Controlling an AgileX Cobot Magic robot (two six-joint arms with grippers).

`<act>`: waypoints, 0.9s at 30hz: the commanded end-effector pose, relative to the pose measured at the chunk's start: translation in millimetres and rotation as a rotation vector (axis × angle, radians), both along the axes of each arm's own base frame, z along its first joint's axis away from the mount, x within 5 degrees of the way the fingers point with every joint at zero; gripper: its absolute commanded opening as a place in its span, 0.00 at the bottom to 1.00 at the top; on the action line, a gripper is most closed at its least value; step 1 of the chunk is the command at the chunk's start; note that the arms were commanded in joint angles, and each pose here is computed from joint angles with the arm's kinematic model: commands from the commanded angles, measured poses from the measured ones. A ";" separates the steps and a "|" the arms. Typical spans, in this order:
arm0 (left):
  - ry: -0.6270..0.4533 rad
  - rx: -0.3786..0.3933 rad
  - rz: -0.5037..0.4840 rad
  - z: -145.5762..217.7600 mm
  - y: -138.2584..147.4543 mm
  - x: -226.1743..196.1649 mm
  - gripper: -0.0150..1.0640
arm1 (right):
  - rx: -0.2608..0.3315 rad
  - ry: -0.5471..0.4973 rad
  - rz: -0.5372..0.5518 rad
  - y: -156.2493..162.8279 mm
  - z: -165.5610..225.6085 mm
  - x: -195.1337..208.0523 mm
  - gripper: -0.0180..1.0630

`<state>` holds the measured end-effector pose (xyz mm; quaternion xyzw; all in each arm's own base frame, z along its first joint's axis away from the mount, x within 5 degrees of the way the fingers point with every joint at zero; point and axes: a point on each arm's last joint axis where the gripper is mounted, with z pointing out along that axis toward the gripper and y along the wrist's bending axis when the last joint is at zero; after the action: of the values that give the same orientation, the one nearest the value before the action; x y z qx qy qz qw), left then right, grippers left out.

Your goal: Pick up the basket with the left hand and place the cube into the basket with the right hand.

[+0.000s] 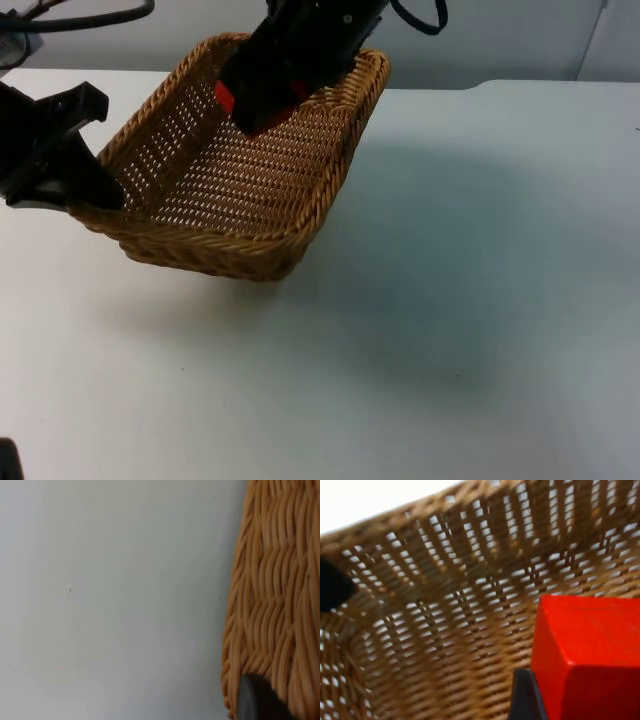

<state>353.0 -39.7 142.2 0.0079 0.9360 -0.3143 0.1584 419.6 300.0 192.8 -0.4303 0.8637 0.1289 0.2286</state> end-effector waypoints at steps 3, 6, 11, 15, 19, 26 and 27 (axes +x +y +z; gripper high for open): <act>-0.022 -0.024 0.013 8.9 -1.4 2.0 0.01 | -0.010 -0.019 0.005 0.4 3.1 0.9 0.46; -0.022 -0.024 0.013 8.9 -1.4 2.0 0.01 | -0.012 -0.022 0.011 0.4 3.1 0.9 0.79; -0.022 -0.024 0.013 8.9 -1.4 2.0 0.01 | -0.013 -0.026 0.032 0.8 3.1 0.5 0.99; -0.022 -0.024 0.013 8.9 -1.4 2.0 0.01 | -0.015 -0.047 0.033 1.2 14.9 2.8 0.99; -0.022 -0.024 0.013 8.9 -1.4 2.0 0.01 | -0.020 -0.115 -0.015 -4.0 46.4 10.2 0.99; -0.024 -0.022 0.015 8.8 -1.2 2.2 0.01 | -0.102 -0.074 -0.221 -61.7 93.5 29.0 0.85; -0.024 -0.022 0.015 8.8 -1.2 2.2 0.01 | -0.089 -0.054 -0.275 -77.3 95.9 35.1 0.75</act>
<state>353.1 -38.9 141.6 0.0101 0.9375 -0.3089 0.1598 450.8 243.7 279.7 -0.3494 0.8986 0.0541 0.2600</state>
